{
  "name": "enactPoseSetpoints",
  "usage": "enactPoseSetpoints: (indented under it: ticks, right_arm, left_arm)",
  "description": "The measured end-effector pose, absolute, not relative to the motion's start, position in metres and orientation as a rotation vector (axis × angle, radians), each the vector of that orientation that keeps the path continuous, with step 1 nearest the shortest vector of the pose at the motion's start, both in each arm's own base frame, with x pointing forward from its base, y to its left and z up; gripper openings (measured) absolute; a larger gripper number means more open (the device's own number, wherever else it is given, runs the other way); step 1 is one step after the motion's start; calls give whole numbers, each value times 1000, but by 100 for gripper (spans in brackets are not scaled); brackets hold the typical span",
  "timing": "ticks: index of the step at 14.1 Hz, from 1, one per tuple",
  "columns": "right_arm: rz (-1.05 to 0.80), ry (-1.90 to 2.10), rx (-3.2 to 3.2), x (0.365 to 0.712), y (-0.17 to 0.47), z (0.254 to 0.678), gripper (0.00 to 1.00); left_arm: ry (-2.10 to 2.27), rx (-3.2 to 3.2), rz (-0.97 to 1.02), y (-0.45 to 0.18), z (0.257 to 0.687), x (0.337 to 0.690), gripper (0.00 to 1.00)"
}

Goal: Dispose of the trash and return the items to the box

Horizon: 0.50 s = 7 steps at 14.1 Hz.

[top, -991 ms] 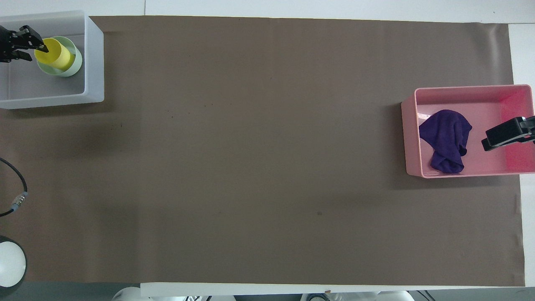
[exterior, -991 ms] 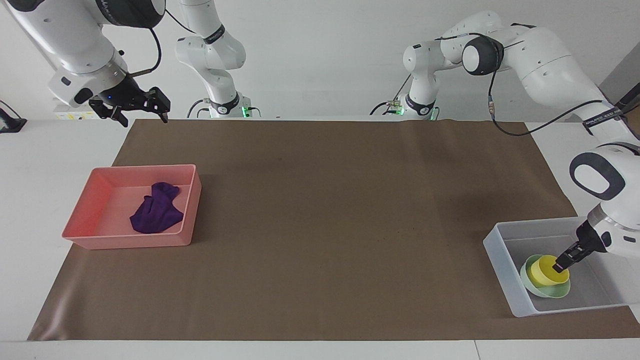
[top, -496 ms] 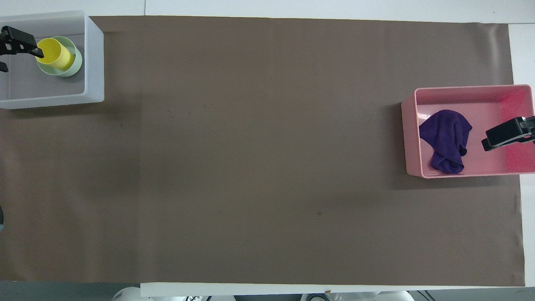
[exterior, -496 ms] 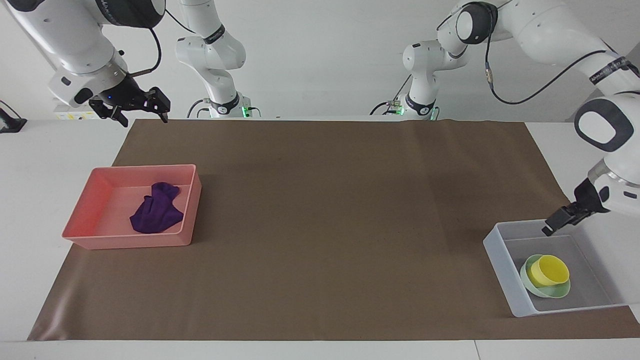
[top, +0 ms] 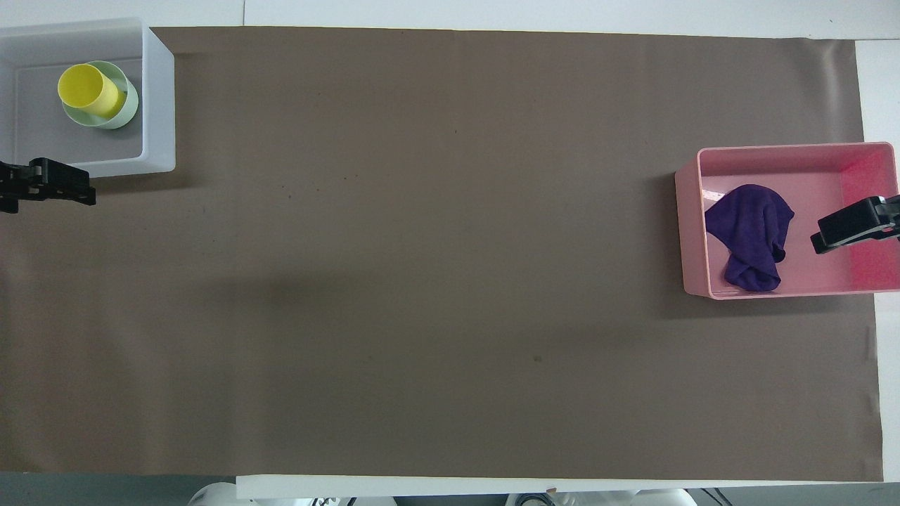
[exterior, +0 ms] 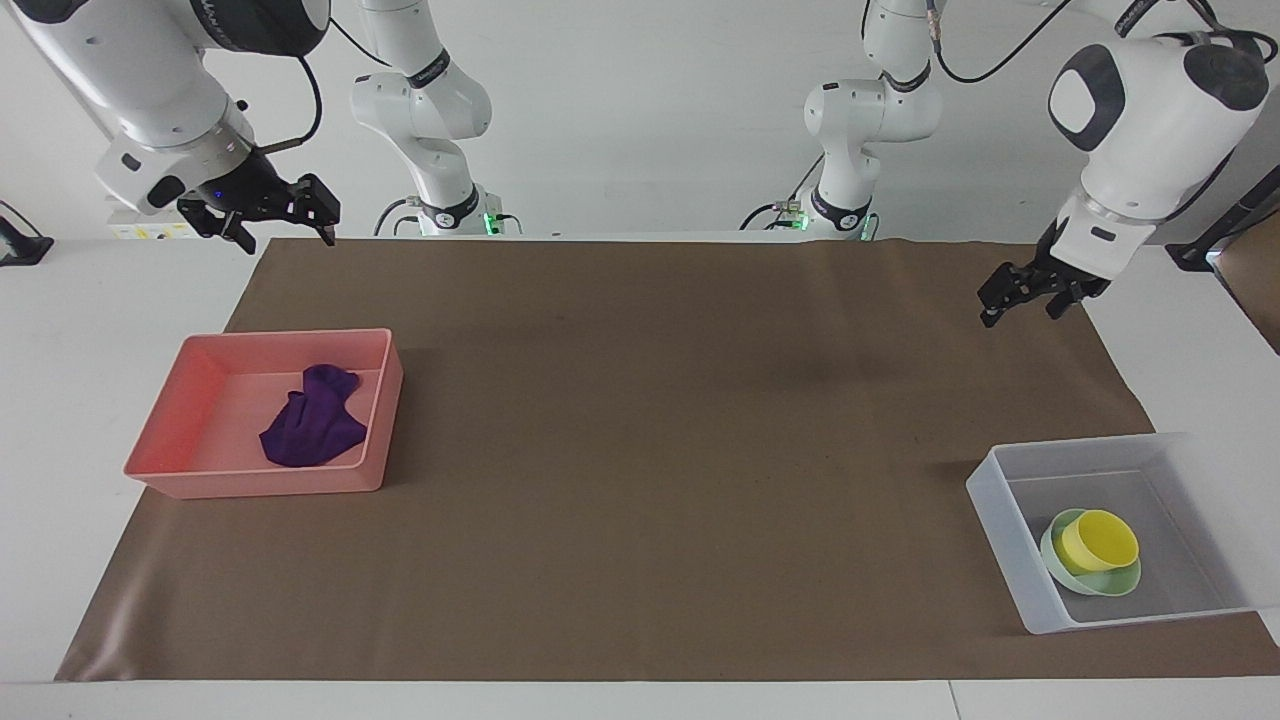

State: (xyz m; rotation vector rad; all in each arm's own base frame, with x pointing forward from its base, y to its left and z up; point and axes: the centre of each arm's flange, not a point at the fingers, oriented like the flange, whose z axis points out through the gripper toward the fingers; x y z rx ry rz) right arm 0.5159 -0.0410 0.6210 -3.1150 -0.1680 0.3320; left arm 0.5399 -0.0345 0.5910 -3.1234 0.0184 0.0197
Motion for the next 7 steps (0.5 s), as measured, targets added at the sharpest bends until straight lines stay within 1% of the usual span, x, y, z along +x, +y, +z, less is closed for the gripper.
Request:
enactPoseSetpoints:
  ticks: [2, 5, 7]
  right_arm:
    - [332, -163, -3115, 516, -43, 621, 100]
    - [331, -153, -3115, 516, -46, 621, 100]
    - [326, -152, -3116, 516, -46, 621, 100]
  left_arm:
    - [18, -3122, -14, -32, 612, 549, 100]
    - [16, -3117, -3, -30, 609, 565, 100]
    - [18, -3115, 16, -30, 604, 569, 100]
